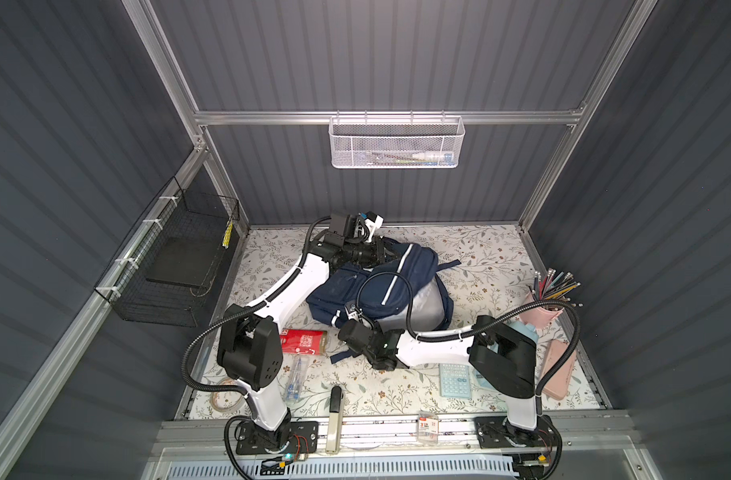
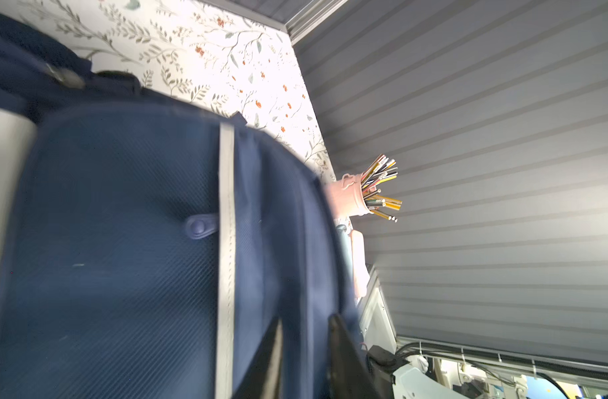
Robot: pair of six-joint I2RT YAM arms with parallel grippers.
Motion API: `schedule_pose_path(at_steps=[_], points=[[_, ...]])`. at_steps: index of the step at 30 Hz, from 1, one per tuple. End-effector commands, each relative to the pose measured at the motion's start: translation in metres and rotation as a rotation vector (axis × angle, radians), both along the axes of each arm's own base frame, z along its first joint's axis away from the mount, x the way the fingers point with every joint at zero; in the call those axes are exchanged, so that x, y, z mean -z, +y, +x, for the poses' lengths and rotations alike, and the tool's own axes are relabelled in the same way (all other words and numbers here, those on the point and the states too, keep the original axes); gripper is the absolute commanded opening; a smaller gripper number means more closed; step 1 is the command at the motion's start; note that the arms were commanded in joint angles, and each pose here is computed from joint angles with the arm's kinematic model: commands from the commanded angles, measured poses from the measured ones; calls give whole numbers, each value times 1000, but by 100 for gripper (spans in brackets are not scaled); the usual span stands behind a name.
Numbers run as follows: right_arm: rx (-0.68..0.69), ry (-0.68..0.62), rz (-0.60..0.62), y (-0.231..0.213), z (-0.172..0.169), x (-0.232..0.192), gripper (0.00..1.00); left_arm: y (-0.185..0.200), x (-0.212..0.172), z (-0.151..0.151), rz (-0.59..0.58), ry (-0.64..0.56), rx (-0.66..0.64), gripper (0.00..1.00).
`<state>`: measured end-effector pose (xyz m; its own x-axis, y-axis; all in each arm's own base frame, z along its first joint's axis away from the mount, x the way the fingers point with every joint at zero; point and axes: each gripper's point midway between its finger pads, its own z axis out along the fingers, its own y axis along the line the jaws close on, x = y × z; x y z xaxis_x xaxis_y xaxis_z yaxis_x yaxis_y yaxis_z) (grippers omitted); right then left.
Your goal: Pack the student bag
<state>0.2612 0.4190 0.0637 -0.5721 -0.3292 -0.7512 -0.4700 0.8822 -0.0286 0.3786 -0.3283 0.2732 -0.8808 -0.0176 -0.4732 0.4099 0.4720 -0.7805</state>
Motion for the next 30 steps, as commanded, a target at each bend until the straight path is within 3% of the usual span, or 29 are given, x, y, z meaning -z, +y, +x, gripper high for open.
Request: schedule_pose_path(at_steps=[1,4,5,8,12,15,17,20,24,30], points=[[-9,8,17,1,-4,-1,15,4,-28,4,-39,-86,-11,45],[-14,12,16,5,-4,-1,24,21,-28,7,21,-105,-76,87],[-20,13,16,7,-4,-3,29,31,-31,7,39,-128,-120,93],[-64,61,37,15,-10,-12,60,80,-33,1,106,-156,-261,97],[-109,120,178,13,-26,-48,76,145,-8,-18,75,-79,-409,93],[-77,142,214,-9,-33,-67,78,160,6,-40,69,-59,-457,89],[-51,157,235,-28,-35,-75,78,160,23,-55,7,-12,-481,82],[-23,222,289,-50,-35,-75,74,163,51,-70,-60,51,-527,74],[-76,321,347,-42,-51,-74,62,157,98,-87,-123,152,-572,77],[-42,339,346,-26,-46,-39,53,153,148,-96,-63,195,-674,87]])
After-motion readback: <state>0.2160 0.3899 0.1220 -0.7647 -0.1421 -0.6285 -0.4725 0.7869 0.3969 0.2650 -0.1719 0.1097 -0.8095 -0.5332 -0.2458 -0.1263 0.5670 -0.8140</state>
